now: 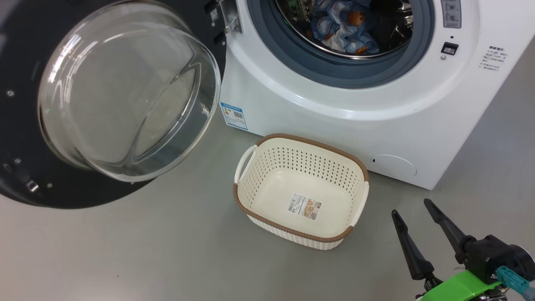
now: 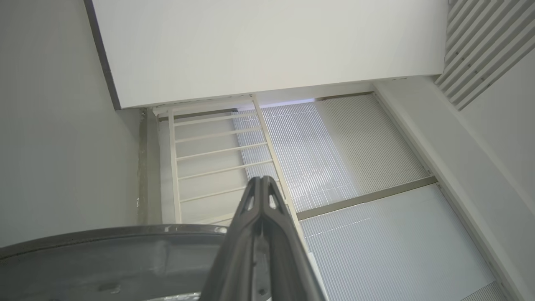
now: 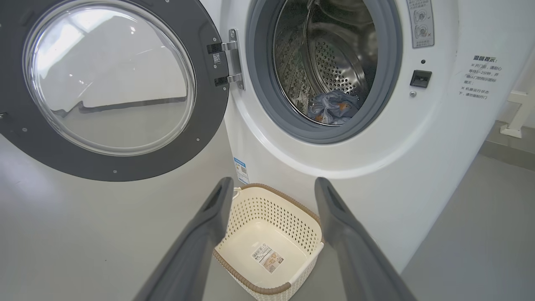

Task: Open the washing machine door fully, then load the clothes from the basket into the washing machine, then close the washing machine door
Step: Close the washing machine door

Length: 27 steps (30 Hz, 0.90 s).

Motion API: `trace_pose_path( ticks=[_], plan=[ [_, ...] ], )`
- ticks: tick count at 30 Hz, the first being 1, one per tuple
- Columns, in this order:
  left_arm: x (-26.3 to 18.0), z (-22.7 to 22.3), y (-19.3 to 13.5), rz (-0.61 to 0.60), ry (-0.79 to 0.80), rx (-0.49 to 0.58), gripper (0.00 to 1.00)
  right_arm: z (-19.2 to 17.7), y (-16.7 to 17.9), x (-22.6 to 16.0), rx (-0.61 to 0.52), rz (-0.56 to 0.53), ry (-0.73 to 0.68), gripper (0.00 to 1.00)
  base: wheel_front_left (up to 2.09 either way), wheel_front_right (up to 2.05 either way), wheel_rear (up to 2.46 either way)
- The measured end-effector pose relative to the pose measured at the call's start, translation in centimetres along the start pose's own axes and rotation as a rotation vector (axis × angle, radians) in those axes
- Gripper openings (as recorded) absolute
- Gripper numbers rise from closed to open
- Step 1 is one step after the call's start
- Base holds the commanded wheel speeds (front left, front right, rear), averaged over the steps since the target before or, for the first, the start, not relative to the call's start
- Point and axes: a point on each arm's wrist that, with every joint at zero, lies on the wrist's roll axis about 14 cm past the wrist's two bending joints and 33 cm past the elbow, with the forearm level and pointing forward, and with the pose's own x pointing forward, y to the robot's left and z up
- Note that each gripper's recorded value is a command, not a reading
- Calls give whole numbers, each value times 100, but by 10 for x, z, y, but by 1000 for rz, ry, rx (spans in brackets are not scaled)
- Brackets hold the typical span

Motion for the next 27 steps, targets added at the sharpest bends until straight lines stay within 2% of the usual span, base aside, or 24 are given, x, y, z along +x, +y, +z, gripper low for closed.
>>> trace_pose_path(
  ticks=[9,16,21,27],
  plan=[
    [39,17,41,194,-46,4,0,2,-5,11,-23,24,4,100,0,0,0],
    [52,-6,77,335,24,65,0,7,-13,18,-48,34,-2,100,0,0,0],
    [50,-26,107,447,127,162,0,4,-20,16,-53,24,12,100,0,0,0],
    [61,-44,118,488,157,196,0,0,-32,16,-55,5,27,100,0,0,0]
  ],
)
